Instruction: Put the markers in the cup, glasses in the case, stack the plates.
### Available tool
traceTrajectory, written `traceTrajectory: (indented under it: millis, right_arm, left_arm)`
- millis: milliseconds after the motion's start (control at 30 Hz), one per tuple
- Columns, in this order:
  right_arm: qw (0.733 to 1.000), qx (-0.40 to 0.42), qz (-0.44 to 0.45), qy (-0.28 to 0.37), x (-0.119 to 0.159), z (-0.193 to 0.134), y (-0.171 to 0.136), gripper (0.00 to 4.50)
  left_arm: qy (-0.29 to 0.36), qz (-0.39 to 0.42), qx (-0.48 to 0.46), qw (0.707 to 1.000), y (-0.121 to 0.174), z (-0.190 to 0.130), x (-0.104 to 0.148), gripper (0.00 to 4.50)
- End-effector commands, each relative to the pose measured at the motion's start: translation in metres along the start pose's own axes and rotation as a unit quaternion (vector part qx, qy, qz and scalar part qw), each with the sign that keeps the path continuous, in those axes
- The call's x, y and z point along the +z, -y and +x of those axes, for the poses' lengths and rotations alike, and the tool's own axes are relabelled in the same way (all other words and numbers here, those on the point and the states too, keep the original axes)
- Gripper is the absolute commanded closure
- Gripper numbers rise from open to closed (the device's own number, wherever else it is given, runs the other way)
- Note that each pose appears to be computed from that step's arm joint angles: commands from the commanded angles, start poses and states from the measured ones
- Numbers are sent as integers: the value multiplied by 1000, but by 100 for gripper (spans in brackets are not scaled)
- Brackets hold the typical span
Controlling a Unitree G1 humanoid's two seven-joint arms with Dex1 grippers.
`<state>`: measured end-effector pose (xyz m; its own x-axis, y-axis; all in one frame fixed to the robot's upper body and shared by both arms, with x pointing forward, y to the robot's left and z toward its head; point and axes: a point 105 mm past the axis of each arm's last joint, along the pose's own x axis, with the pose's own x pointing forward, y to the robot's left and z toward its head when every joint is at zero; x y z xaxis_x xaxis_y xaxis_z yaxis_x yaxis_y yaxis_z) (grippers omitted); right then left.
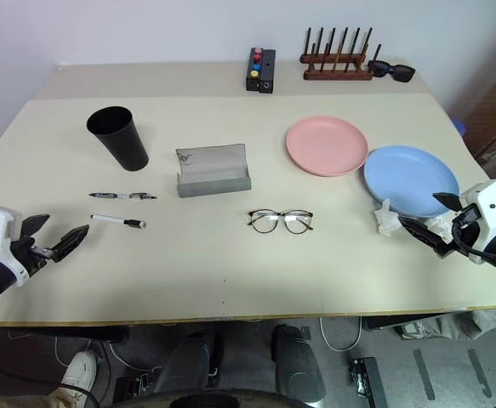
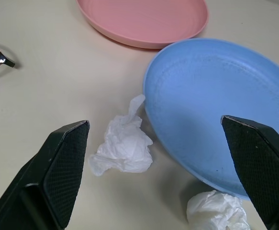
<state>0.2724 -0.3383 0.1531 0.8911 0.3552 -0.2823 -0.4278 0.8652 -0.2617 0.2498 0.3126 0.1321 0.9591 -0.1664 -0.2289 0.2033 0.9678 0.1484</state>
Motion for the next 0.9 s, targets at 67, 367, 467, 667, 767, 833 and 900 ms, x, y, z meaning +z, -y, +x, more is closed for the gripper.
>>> traceTrajectory:
  millis: [67, 367, 467, 667, 767, 833, 900]
  right_arm:
    - [1000, -5, -16, 17, 10, 0, 3, 0]
    - [999, 8, -26, 31, 18, 9, -2, 0]
    - [999, 18, -26, 38, 20, 14, -9, 0]
    - [995, 50, -31, 78, 37, 36, -35, 0]
    - [993, 65, -31, 94, 43, 43, -51, 0]
    - [991, 76, -28, 102, 45, 46, -63, 0]
    - [990, 84, -23, 110, 46, 50, -74, 0]
  left_arm:
    - [12, 13, 8, 1000, -6, -4, 10, 18]
    - [26, 19, -9, 999, 3, 3, 17, 18]
    - [34, 23, -17, 999, 7, 7, 23, 18]
    - [53, 34, -71, 996, 31, 23, 37, 18]
    - [40, 48, -122, 991, 47, 30, 38, 8]
    - [24, 70, -154, 985, 54, 32, 37, 8]
    - [10, 94, -176, 980, 56, 35, 38, 8]
